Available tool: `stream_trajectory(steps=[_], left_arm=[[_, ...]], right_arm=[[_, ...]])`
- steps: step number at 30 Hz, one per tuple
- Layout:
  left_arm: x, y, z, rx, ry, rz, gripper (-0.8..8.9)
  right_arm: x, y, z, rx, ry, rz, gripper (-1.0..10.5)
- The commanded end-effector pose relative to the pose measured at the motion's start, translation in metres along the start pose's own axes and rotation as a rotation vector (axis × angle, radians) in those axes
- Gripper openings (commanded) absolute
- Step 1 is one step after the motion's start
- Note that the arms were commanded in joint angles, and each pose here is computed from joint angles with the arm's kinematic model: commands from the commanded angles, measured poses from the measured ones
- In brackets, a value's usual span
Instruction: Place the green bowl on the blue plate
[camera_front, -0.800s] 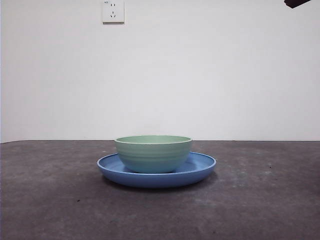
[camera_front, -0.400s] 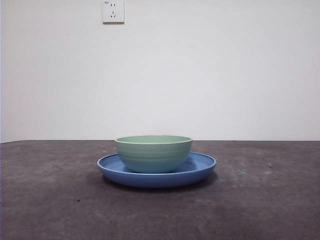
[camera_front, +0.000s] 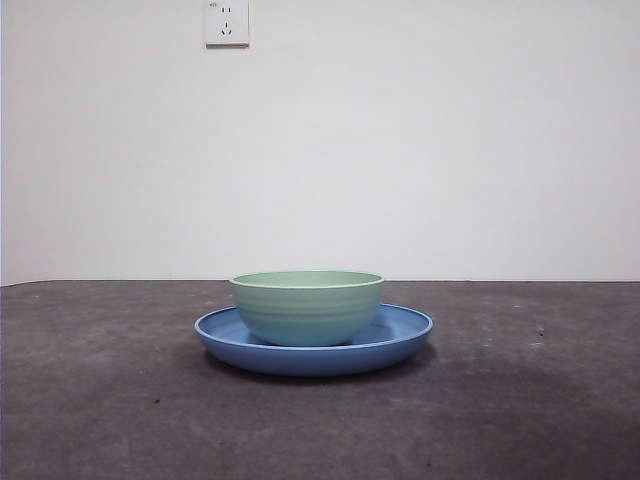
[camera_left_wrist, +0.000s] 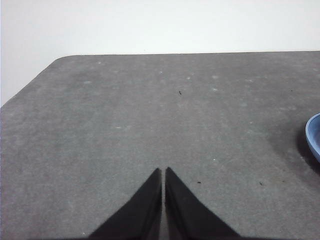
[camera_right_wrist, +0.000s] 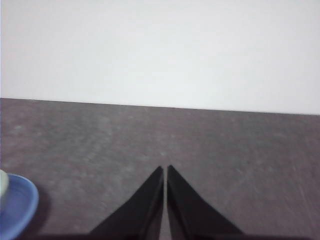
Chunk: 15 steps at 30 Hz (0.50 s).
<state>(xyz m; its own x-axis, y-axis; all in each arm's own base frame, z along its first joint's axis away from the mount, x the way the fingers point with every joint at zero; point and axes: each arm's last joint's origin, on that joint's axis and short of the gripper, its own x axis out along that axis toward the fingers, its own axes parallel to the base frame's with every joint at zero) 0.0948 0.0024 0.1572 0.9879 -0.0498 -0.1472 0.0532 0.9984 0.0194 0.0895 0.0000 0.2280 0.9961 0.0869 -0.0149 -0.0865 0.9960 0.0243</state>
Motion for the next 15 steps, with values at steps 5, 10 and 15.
stream_trajectory(steps=[5, 10, 15], left_arm=[[0.002, 0.0, -0.007, -0.005, 0.023, 0.001, 0.12], [0.002, 0.0, -0.007, -0.006, 0.024, 0.001, 0.12], [0.002, 0.0, -0.007, -0.006, 0.024, 0.001, 0.12]], right_arm=[[0.002, -0.003, -0.032, 0.014, -0.012, -0.058, 0.1], [0.005, -0.004, -0.054, 0.05, 0.027, -0.063, 0.1], [0.008, -0.004, -0.068, 0.079, 0.067, -0.065, 0.1]])
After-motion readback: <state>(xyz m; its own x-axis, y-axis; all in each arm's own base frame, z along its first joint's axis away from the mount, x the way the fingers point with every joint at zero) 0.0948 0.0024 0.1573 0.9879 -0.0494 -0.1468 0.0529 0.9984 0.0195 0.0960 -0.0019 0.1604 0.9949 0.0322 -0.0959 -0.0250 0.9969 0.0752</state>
